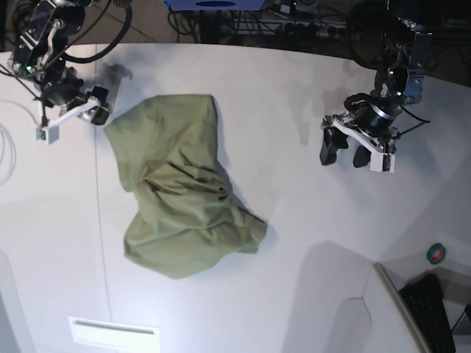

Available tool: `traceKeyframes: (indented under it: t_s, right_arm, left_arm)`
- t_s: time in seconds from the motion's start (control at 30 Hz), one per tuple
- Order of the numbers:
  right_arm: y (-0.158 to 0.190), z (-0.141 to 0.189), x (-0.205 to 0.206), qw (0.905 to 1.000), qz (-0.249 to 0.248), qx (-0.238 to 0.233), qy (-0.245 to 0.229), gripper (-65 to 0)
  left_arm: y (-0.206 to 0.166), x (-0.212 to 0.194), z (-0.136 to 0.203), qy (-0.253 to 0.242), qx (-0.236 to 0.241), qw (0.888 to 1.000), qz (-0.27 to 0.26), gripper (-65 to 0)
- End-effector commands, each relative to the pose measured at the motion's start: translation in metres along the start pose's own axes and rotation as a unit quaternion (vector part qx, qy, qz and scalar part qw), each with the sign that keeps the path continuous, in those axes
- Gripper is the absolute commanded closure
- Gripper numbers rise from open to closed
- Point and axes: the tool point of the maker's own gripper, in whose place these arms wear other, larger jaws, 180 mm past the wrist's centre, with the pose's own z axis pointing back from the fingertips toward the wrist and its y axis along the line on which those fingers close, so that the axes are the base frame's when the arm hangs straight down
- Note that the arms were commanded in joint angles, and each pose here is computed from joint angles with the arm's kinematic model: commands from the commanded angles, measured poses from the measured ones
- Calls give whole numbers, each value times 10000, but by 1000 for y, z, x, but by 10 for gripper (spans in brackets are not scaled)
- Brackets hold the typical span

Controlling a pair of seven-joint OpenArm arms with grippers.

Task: Layout the t-shirt on the table in an organized manner, then fold the t-shirt properly
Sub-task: 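Grasp another t-shirt edge with the left gripper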

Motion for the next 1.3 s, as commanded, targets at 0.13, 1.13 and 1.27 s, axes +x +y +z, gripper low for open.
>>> traceKeyframes:
  t_s: [0.13,1.13,1.27]
  right_arm:
    - [4,-8,2,9998,-106,142,-125,-387]
    - [56,-29,-20,9940,239,1033,252,0]
    - [56,-29,-20,9940,240,1033,260,0]
  left_arm:
    - [2,16,0,-225,-19,9997,-59,-464]
    - [-73,29,-78,1,-858,9957,-348,-474]
    - [-79,66,-99,-426,-937,9932,-546,-476]
